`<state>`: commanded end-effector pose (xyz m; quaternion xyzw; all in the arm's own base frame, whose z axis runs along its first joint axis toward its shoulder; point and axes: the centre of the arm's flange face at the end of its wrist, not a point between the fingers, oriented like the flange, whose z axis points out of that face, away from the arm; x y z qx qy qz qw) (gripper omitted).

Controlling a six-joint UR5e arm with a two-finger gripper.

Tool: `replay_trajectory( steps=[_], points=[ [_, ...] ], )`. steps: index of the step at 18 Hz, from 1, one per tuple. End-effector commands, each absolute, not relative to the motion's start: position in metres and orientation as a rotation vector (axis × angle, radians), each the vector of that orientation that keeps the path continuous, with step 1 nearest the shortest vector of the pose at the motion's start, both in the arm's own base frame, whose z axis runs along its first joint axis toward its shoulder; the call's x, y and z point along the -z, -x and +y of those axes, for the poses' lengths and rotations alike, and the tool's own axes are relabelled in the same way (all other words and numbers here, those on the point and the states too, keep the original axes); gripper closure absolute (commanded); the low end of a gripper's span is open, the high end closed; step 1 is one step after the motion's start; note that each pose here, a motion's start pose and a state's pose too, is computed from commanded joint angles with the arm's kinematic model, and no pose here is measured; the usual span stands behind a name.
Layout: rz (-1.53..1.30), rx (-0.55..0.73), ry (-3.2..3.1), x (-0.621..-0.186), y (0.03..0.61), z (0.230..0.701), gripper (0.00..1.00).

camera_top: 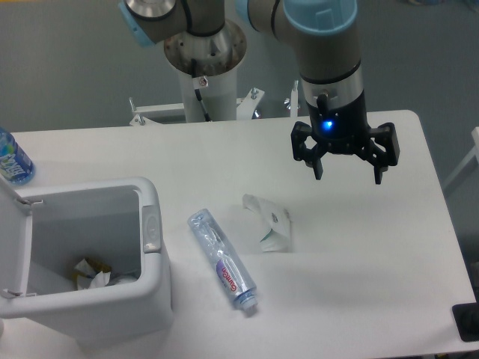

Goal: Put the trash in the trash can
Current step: 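Lower the open gripper onto the crumpled clear plastic wrapper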

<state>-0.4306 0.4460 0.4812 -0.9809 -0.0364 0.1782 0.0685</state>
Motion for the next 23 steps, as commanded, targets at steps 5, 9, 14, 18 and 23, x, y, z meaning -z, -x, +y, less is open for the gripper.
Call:
replay_trajectory(
  steps=[5,9,14,18,23],
  points=[
    [-0.105,-0.495,2.979,-0.461,0.423,0.446,0.0],
    [-0.096,-0.403,3.038,-0.42,0.406,0.44,0.0],
    [-0.19,-0.299,3.08,-0.359,0.371,0.454,0.0],
    [-0.19,-0.232,3.117,-0.307,0.342,0.483,0.0],
    [-0.311,-0.133,3.18,-0.259,0.315,0.476,0.0]
  ],
)
